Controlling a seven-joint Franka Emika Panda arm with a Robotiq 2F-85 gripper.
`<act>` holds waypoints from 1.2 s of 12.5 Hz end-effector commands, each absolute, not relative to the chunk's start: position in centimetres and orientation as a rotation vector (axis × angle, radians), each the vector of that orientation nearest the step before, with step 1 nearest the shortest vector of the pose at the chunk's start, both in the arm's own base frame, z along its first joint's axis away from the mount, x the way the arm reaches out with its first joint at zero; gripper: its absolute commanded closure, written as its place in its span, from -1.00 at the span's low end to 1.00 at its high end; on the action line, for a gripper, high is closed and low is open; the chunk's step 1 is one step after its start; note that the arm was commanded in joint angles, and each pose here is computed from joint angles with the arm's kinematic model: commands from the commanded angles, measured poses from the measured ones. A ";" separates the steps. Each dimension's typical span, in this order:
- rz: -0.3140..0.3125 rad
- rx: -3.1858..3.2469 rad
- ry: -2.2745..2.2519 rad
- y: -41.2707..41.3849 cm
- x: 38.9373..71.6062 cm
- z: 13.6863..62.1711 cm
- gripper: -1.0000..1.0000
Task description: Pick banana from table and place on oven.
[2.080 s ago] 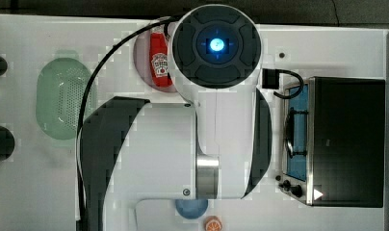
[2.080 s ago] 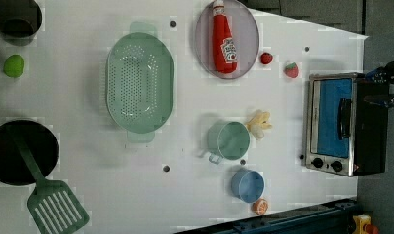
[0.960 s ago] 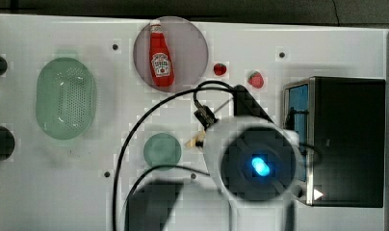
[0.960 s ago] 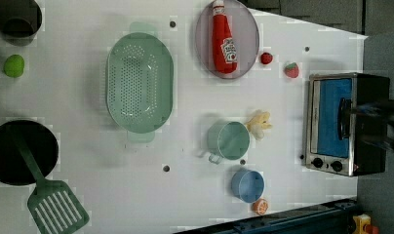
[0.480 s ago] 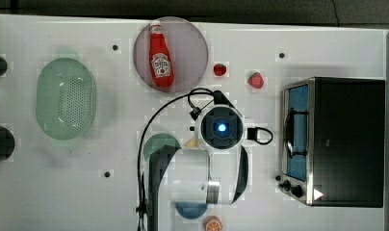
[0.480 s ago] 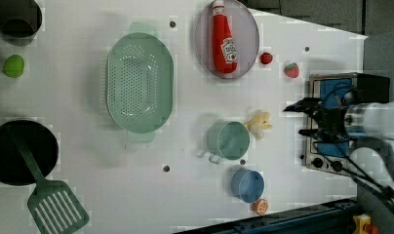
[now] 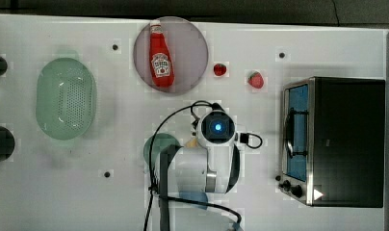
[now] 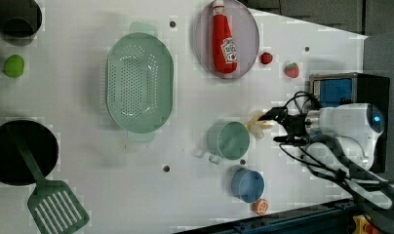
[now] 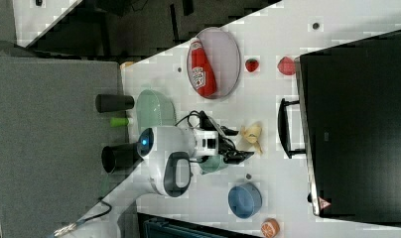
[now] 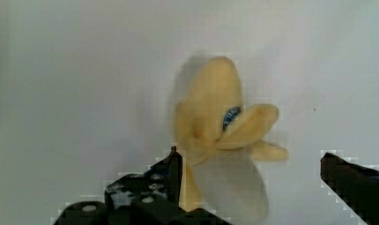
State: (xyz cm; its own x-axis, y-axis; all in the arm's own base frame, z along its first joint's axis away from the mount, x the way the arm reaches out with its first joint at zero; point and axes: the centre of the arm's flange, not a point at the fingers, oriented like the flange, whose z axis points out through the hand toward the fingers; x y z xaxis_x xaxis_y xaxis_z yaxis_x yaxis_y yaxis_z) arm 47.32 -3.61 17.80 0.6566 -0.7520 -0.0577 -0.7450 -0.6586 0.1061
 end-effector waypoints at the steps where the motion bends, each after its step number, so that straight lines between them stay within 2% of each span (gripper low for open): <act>1: -0.047 2.833 -1.268 -3.1 48.2 16.6 -1.00; 3: -0.024 2.839 -1.268 -3.0 48.0 15.2 -1.00; 4: 0.001 2.847 -1.268 -2.9 48.1 15.1 -0.92; 8: 0.019 2.859 -1.261 -2.5 48.1 15.6 0.06; 10: 0.038 2.865 -1.261 -2.4 48.3 16.3 0.43; 12: 0.049 2.868 -1.262 -2.3 48.1 16.9 0.43; 15: 0.180 2.894 -1.282 -2.3 49.8 22.8 0.43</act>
